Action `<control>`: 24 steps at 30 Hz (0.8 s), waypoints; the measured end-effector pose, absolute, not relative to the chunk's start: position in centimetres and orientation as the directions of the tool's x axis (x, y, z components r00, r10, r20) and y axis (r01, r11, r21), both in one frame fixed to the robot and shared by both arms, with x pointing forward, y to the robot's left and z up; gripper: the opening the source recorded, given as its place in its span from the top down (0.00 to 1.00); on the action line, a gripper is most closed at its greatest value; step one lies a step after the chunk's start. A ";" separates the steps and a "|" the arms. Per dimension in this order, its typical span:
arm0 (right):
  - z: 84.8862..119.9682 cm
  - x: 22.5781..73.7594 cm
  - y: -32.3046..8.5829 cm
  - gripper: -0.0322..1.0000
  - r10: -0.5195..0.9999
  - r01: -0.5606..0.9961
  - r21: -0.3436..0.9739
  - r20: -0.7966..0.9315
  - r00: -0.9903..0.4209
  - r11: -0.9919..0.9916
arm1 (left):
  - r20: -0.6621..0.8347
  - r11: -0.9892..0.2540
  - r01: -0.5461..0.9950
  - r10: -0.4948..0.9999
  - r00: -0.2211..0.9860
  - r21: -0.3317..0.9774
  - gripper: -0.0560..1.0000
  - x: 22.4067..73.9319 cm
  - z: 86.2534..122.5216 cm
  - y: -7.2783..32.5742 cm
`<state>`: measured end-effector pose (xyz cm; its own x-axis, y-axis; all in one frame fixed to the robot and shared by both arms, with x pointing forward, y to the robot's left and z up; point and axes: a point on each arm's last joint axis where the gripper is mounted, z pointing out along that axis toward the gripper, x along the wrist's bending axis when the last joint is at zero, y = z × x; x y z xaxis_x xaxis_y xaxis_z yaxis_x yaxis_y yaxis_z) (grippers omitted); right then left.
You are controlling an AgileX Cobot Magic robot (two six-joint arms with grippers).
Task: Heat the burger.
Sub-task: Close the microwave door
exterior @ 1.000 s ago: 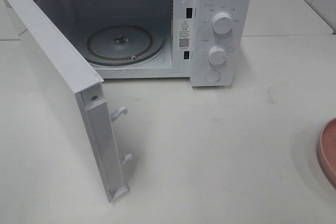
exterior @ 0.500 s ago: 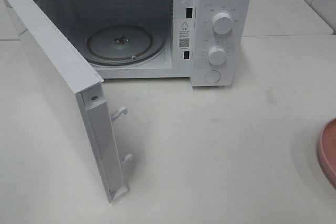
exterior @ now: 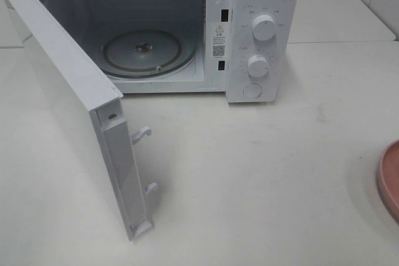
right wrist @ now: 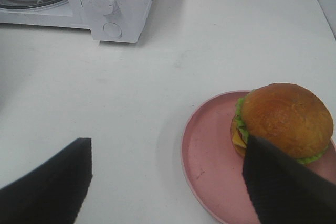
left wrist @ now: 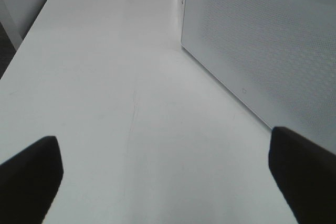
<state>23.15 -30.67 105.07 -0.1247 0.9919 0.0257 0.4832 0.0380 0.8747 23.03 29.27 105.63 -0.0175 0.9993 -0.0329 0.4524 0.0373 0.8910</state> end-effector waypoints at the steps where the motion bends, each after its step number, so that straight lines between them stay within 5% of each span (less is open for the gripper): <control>1: 105.1 23.2 -30.7 0.22 0.992 0.483 0.875 0.026 -0.125 0.038 | -0.033 0.037 0.452 0.999 -0.017 0.891 0.01 23.0 105.6 29.3; 24: 105.1 23.2 -30.7 0.22 0.992 0.483 0.875 0.026 -0.125 0.038 | -0.037 0.041 0.492 0.999 -0.019 0.870 0.02 23.8 105.7 29.3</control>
<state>23.15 -30.67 105.07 -0.1247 0.9919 0.0257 0.4832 0.0380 0.8747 23.76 29.34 105.66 -0.0191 0.9991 -0.0366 0.4918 0.0412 0.8697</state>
